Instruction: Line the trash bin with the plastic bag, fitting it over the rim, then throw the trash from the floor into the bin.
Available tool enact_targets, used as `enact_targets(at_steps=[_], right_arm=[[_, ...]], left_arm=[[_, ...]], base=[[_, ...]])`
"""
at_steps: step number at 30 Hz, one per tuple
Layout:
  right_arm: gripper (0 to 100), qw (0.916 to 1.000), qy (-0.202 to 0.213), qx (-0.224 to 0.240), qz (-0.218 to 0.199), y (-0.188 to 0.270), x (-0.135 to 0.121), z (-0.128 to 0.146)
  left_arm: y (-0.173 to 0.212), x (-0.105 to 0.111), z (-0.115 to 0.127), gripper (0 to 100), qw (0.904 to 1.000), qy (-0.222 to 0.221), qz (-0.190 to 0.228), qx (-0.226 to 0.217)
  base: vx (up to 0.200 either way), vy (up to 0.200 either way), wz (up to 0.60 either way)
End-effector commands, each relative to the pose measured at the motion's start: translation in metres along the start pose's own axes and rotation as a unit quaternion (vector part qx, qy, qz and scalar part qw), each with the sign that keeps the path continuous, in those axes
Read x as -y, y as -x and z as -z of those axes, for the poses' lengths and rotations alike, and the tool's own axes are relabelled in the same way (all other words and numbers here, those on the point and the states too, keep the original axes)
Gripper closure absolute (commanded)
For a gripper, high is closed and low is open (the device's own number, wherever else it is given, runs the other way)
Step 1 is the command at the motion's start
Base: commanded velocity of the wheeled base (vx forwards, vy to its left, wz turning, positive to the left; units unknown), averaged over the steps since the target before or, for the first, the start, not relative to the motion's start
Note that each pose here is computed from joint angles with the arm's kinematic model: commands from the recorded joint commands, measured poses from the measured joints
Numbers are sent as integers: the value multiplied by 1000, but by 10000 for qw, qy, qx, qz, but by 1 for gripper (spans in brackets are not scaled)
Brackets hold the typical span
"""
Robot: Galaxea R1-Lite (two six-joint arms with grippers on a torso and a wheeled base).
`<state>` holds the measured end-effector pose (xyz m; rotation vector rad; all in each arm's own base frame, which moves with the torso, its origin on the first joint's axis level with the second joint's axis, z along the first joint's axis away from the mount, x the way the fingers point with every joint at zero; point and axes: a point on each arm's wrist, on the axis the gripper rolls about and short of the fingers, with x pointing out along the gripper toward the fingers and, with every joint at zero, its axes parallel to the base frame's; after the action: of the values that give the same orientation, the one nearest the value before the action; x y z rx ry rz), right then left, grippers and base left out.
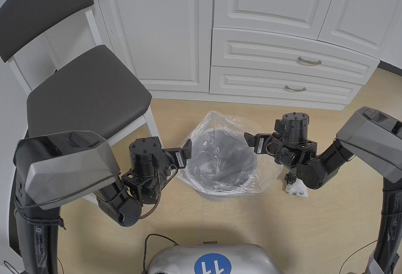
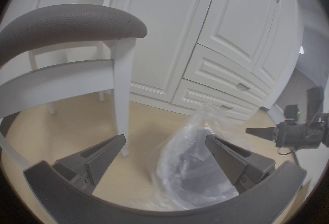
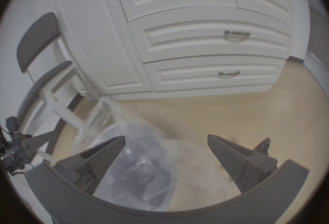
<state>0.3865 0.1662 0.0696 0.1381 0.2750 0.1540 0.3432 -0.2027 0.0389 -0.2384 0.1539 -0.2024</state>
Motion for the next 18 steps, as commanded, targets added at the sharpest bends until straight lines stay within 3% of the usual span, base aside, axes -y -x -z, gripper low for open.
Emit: enact_targets(at_steps=[1, 4, 6, 11, 18], right_arm=[[0, 9976, -332, -316, -517, 36, 6, -25], [0, 9975, -237, -502, -438, 32, 8, -15], [0, 9975, -172, -535, -424, 30, 9, -12], [0, 9957, 479, -737, -298, 0, 18, 13], [0, 9944, 660, -804, -213, -29, 25, 32]], left_arm=[[35, -6, -39, 0, 9955, 362, 743, -473], [35, -4, -38, 0, 9913, 255, 954, -868], [32, -2, -40, 0, 9908, 239, 986, -893], [-16, -3, -29, 0, 9859, -406, 669, -1483], [-45, -8, -5, 0, 9850, -449, 601, -1555]], base=[[0, 0, 0], [0, 0, 0], [0, 0, 0], [0, 0, 0], [0, 0, 0]])
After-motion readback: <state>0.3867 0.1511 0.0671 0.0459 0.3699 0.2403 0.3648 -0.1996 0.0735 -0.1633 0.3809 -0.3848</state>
